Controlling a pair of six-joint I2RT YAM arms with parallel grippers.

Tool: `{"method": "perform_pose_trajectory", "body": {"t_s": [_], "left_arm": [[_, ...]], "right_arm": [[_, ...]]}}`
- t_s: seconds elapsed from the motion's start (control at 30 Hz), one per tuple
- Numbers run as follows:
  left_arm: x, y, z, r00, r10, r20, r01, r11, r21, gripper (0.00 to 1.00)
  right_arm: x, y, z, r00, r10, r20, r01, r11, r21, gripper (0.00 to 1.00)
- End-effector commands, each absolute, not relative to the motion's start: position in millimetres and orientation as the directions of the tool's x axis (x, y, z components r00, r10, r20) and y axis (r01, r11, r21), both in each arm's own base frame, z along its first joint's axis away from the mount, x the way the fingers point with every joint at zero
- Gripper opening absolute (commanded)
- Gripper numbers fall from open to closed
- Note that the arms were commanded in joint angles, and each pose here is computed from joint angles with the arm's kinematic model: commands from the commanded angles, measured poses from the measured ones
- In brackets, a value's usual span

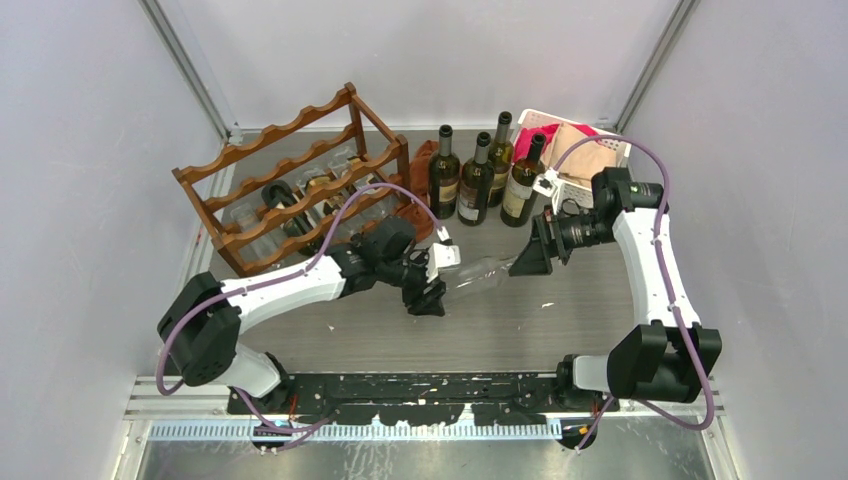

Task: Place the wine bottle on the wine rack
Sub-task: Pick up the wine bottle from the center of the board.

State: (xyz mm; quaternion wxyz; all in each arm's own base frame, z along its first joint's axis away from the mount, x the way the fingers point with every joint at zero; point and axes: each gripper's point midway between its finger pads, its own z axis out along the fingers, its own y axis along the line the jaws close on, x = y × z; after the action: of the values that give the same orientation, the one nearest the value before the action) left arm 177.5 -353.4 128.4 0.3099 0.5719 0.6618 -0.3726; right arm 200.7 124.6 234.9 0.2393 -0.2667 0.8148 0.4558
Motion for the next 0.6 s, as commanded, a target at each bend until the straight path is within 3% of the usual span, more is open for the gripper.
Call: {"method": "perform_pose_trajectory", "body": {"t_s": [0.0,0.17,0.3,0.4,0.57], "left_arm": [[179,-349,163,-0.009,0.530,-0.848,1.000,-0.020,-0.023,0.00],[175,-343,158,-0.001,0.577,-0.816,0.998,-0.048,-0.035,0.00],[175,-342,156,0.006,0.607,-0.795,0.998,-0.058,-0.036,0.00],[173,-344,157,0.011,0.615,-0.789,0.997,-0.064,-0.036,0.00],[170,-347,156,0.015,0.633,-0.774,0.996,-0.074,-0.041,0.00]], "right_arm": [[190,110,233,-0.586,-0.404,-0.702,-0.805,0.389,0.448,0.96],[188,110,225,-0.282,-0.499,-0.820,-0.957,0.212,0.200,1.00],[177,122,225,-0.026,-0.456,-0.890,-0.999,0.037,0.010,1.00],[174,132,222,0.025,-0.441,-0.897,-1.000,-0.014,-0.021,1.00],[191,148,217,0.045,-0.467,-0.883,-0.997,0.027,-0.065,1.00]]}}
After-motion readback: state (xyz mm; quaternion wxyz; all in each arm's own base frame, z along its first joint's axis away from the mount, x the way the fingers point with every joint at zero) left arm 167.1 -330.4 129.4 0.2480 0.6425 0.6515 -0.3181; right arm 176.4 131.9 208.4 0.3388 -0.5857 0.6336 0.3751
